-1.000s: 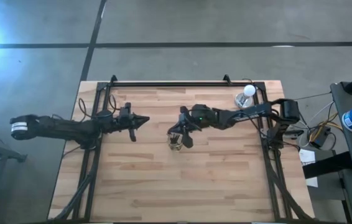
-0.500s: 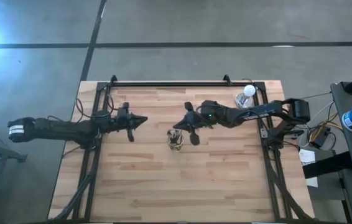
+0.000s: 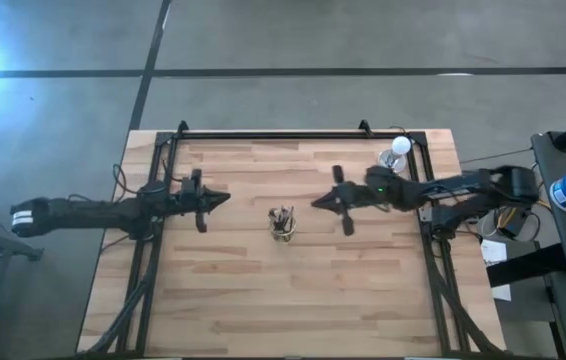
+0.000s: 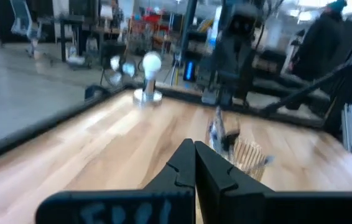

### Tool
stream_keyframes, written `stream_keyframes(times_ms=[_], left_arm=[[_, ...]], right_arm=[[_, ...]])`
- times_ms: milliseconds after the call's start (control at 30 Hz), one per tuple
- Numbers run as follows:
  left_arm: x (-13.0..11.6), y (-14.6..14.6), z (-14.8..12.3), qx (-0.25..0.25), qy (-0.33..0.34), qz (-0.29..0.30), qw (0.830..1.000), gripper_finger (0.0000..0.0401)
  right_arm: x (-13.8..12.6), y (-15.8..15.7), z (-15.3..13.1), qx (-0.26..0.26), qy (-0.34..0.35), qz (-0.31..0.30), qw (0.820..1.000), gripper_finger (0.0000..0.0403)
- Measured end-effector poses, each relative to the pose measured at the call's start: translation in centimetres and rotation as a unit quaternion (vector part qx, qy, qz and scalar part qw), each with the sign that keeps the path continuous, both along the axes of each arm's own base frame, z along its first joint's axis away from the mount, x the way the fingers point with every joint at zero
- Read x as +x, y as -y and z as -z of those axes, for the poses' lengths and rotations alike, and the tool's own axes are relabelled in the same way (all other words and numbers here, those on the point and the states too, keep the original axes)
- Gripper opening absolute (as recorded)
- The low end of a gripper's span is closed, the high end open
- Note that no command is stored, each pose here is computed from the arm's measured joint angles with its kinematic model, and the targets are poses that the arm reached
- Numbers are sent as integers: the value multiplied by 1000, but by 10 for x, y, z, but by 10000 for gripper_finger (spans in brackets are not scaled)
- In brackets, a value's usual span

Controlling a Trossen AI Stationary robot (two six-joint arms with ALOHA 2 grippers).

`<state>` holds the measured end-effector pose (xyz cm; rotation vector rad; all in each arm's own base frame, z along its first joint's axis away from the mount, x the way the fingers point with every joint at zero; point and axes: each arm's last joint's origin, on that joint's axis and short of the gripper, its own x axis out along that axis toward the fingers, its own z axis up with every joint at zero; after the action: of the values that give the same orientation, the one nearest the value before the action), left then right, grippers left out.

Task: Pick & Place Makeup Brushes
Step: Return to Home Position

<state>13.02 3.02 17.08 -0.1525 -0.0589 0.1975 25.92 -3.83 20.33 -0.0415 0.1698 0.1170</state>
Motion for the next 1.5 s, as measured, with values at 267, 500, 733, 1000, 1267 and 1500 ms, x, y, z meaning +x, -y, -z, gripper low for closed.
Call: stream_keyframes(times_ms=[267,500,733,1000,1267,1500], left_arm=[[-8,3,2,-2,-18,15,1000,0],[-15,6,2,13,-23,43,999,0],[-20,5,3,19,-26,34,999,0],[-29,6,6,6,-34,27,999,0],[-36,7,3,13,-10,10,1000,0],[-36,6,4,16,-15,4,1000,0]], right_arm=[[-58,-11,8,-2,49,2,999,8],[-99,-17,19,18,97,16,995,8],[-127,-19,33,35,106,87,990,8],[-143,-24,33,20,96,111,989,8],[-162,-27,35,12,98,140,985,8],[-162,-28,36,13,91,137,986,8]])
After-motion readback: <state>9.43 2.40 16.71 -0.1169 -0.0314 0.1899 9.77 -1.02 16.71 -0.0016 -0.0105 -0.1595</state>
